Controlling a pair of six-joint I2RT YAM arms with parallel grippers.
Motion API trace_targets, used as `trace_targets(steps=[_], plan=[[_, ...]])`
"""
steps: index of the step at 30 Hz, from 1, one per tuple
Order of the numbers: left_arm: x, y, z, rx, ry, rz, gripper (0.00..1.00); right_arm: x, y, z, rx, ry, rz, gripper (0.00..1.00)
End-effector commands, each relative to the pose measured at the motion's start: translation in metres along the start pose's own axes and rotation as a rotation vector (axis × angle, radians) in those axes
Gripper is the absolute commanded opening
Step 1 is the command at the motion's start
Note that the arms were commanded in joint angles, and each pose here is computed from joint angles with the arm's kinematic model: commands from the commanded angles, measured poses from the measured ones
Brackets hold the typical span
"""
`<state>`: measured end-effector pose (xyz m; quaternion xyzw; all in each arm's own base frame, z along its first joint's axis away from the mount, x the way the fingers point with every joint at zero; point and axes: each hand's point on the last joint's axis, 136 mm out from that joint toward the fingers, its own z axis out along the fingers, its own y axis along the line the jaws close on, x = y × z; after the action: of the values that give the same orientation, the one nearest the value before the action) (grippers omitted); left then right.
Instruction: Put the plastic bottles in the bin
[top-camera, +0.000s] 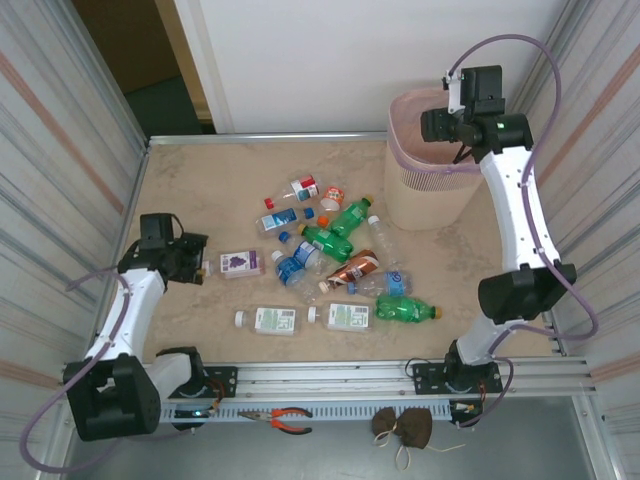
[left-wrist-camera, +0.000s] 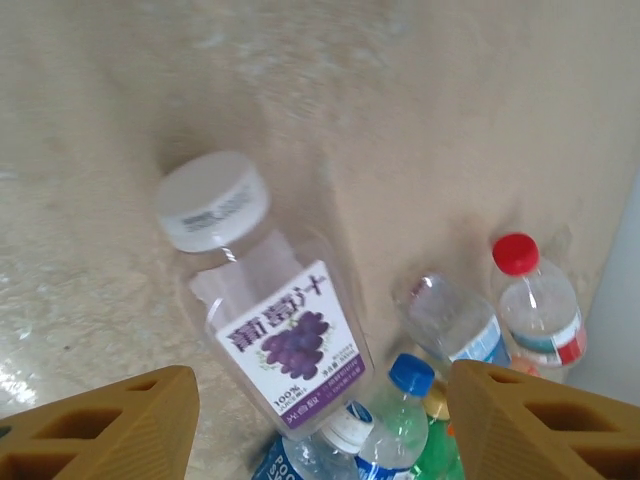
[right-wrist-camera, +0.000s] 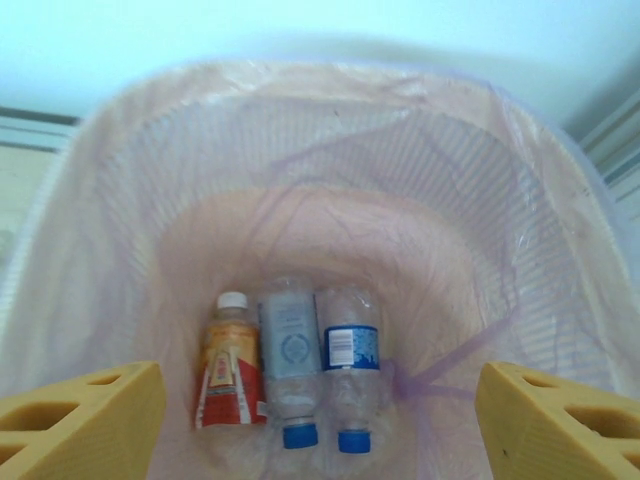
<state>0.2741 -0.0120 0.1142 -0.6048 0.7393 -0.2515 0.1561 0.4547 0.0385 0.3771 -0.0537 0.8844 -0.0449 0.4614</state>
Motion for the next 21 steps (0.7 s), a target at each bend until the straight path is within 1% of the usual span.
trace_targets(steps=[1,7,10,17,21], plan=[[0.002,0.019,0.009,-0.064,0.042,-0.189,0.67,-0.007,-0.005,-0.032,0.031,-0.048,-0.003,0.81],[-0.001,0.030,0.028,-0.123,0.093,-0.333,0.71,-0.003,-0.003,-0.054,0.045,-0.073,-0.021,0.81],[-0.005,0.028,0.044,-0.115,0.128,-0.380,0.72,0.001,-0.003,-0.058,0.061,-0.070,-0.036,0.81],[-0.015,0.011,0.064,-0.168,0.168,-0.345,0.74,0.012,-0.003,-0.060,0.070,-0.049,-0.051,0.81],[-0.020,0.010,0.071,-0.214,0.168,-0.321,0.73,0.012,-0.004,-0.067,0.074,-0.061,-0.048,0.81]])
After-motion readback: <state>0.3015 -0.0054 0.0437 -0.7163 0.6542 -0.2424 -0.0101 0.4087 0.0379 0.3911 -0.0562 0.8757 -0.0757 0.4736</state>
